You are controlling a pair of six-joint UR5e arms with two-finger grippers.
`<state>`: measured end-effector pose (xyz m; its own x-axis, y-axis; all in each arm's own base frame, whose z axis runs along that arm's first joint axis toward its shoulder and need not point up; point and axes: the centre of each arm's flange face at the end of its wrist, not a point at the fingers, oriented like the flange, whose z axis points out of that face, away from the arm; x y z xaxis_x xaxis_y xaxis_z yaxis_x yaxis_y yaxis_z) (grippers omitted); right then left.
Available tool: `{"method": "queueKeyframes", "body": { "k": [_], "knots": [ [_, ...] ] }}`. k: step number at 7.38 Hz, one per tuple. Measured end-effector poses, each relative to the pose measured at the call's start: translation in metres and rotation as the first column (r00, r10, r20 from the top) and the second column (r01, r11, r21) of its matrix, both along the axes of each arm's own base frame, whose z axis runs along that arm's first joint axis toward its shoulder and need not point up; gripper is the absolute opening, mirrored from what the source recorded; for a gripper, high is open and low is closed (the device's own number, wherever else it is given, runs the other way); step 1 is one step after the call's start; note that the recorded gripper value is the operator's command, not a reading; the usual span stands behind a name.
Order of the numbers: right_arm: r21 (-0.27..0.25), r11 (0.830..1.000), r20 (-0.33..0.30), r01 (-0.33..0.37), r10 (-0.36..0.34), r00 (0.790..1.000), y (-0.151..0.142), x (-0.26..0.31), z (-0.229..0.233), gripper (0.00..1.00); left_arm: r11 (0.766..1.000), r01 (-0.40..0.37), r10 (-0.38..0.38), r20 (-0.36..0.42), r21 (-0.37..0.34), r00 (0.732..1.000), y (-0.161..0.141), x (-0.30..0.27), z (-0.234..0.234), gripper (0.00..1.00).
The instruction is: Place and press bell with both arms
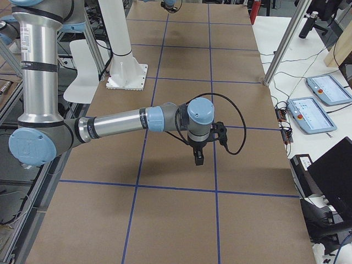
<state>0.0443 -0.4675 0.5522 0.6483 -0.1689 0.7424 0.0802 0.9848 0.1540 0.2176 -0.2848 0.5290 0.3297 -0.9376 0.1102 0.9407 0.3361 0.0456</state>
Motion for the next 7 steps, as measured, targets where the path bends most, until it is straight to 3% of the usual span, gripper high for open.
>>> {"method": "queueKeyframes", "body": {
  "k": [1, 2, 3, 4, 5, 7],
  "knots": [
    [-0.001, 1.000, -0.005, 0.000, 0.000, 1.000, 0.000, 0.000, 0.001, 1.00, 0.995, -0.078, 0.080, -0.019, 0.062, 0.997, -0.026, 0.008, -0.024, 0.00],
    [-0.003, 1.000, -0.008, 0.000, 0.000, 1.000, 0.000, 0.000, 0.003, 1.00, 0.976, -0.163, 0.167, -0.017, 0.147, 0.986, -0.050, 0.015, -0.050, 0.00],
    [-0.003, 1.000, -0.008, 0.000, 0.000, 1.000, 0.000, 0.001, 0.003, 1.00, 0.938, -0.245, 0.254, -0.004, 0.245, 0.967, -0.072, 0.027, -0.083, 0.00],
    [-0.004, 1.000, -0.008, -0.001, 0.001, 1.000, -0.001, 0.001, 0.003, 1.00, 0.879, -0.331, 0.346, 0.017, 0.344, 0.938, -0.092, 0.041, -0.122, 0.00],
    [-0.005, 1.000, -0.006, -0.001, 0.001, 1.000, -0.001, 0.001, 0.003, 1.00, 0.788, -0.429, 0.449, 0.065, 0.441, 0.891, -0.111, 0.058, -0.168, 0.00],
    [-0.010, 1.000, -0.004, -0.001, 0.001, 1.000, 0.001, 0.001, 0.006, 1.00, 0.572, -0.551, 0.590, 0.162, 0.607, 0.791, -0.134, 0.100, -0.258, 0.00]
  ]
}}
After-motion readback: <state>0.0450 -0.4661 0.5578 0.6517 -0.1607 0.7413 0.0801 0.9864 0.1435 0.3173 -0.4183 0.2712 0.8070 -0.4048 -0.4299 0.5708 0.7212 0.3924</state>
